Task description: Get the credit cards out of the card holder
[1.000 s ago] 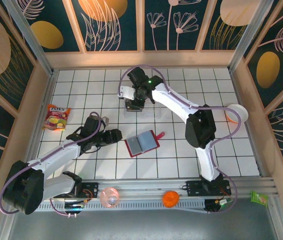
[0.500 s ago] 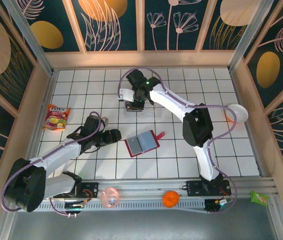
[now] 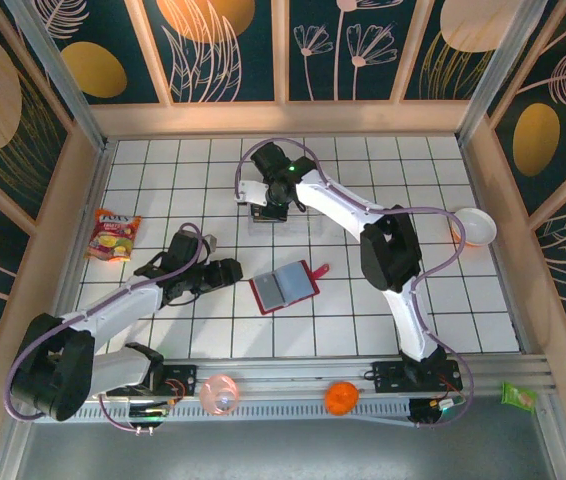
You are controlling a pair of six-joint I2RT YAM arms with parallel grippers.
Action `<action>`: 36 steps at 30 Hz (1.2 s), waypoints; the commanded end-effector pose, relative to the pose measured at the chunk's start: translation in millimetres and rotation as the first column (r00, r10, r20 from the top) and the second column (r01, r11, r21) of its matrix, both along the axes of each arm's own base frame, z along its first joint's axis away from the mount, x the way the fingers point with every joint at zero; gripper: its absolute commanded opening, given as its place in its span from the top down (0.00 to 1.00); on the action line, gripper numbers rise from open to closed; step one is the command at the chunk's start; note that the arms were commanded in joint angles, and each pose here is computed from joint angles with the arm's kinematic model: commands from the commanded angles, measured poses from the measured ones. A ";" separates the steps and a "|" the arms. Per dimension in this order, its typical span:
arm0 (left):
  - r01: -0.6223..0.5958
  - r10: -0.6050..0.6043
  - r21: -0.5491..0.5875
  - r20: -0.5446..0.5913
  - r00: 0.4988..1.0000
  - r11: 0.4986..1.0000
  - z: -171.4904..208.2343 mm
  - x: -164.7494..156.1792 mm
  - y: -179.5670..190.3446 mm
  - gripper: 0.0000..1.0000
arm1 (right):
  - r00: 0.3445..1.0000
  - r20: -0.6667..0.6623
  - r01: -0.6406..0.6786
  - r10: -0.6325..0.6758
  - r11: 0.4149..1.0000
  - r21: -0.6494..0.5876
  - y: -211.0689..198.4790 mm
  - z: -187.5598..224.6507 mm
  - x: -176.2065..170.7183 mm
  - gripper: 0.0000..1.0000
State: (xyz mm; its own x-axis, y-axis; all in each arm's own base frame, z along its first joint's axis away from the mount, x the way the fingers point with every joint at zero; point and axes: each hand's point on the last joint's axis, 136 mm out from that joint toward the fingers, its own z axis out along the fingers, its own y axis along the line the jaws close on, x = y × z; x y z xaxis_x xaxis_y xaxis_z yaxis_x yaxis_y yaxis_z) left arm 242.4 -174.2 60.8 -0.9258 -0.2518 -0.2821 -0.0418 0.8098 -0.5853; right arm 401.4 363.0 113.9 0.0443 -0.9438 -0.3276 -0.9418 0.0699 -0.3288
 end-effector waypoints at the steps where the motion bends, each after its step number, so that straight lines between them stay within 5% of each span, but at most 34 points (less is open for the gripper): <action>1: 0.013 -0.013 -0.014 0.006 1.000 1.000 2.6 2.3 -2.5 0.32 | 1.000 0.014 -0.006 0.006 1.000 -0.007 3.5 -7.1 3.1 1.00; 30: 0.011 -0.011 -0.027 -0.001 1.000 1.000 -2.7 0.1 -3.1 0.32 | 1.000 0.000 0.015 -0.015 0.999 -0.029 2.4 -26.8 2.1 1.00; 36: 0.011 -0.011 -0.036 -0.005 1.000 0.999 -3.4 -0.5 -4.2 0.32 | 0.995 0.079 0.063 -0.066 0.997 0.043 13.6 -9.0 20.9 0.76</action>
State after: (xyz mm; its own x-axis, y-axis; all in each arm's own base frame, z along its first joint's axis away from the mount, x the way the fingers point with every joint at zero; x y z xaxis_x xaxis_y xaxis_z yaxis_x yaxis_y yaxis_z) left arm 243.9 -177.6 61.0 -0.9247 -0.2493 -0.2877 -0.0285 0.7989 -0.6008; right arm 408.5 372.7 99.1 0.0349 -0.9438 -0.3287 -0.9275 0.0919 -0.3624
